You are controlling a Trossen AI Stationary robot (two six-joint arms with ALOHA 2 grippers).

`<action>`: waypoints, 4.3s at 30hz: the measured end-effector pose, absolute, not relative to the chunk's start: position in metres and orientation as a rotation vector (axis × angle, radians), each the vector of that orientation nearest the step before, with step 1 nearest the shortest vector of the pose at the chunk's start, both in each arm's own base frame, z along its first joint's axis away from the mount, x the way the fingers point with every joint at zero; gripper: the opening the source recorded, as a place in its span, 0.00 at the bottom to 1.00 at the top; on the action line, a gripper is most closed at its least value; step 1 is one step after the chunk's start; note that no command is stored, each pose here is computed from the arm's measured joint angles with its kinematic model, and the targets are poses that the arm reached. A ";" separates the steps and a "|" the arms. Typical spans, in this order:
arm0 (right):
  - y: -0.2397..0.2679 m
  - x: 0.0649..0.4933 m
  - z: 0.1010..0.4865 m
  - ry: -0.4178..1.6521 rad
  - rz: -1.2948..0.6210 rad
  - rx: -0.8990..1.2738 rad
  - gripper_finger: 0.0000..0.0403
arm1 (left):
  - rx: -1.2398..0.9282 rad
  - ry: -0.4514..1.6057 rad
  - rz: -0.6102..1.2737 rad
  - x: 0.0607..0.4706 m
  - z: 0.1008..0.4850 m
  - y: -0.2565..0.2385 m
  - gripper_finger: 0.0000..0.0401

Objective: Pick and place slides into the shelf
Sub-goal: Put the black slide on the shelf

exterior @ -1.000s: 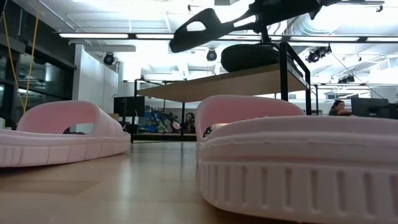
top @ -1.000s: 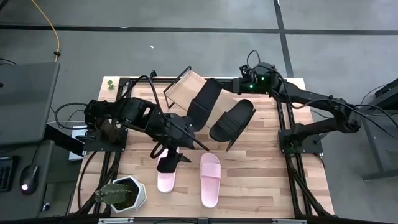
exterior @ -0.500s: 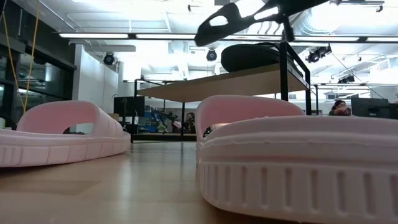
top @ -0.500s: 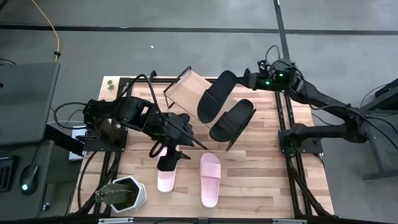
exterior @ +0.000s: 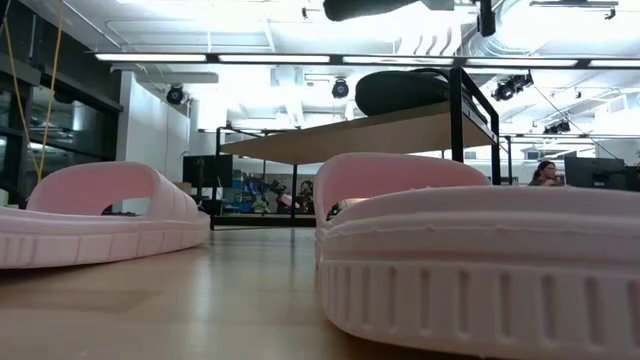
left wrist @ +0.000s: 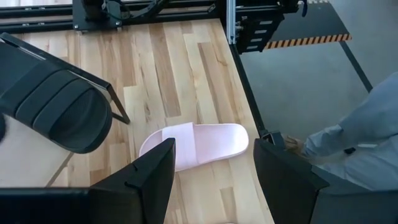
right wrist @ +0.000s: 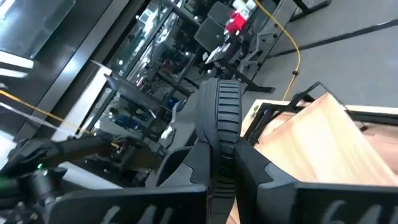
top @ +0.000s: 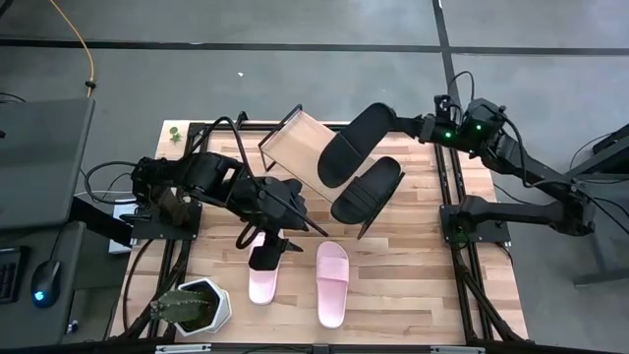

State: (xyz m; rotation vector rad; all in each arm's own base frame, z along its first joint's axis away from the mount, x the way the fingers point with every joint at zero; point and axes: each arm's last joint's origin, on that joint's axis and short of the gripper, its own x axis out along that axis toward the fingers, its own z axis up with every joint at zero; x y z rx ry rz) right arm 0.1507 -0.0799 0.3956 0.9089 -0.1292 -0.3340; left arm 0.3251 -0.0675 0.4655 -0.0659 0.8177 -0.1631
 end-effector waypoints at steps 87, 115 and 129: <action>-0.096 0.187 0.278 0.061 -0.484 1.091 0.02 | -0.122 0.824 -0.156 0.327 0.466 -0.054 0.51; -0.099 0.180 0.267 0.169 -0.569 1.111 0.23 | -0.121 0.824 -0.156 0.327 0.465 -0.054 0.51; -0.104 0.175 0.261 0.219 -0.610 1.097 0.39 | -0.121 0.824 -0.156 0.327 0.465 -0.054 0.51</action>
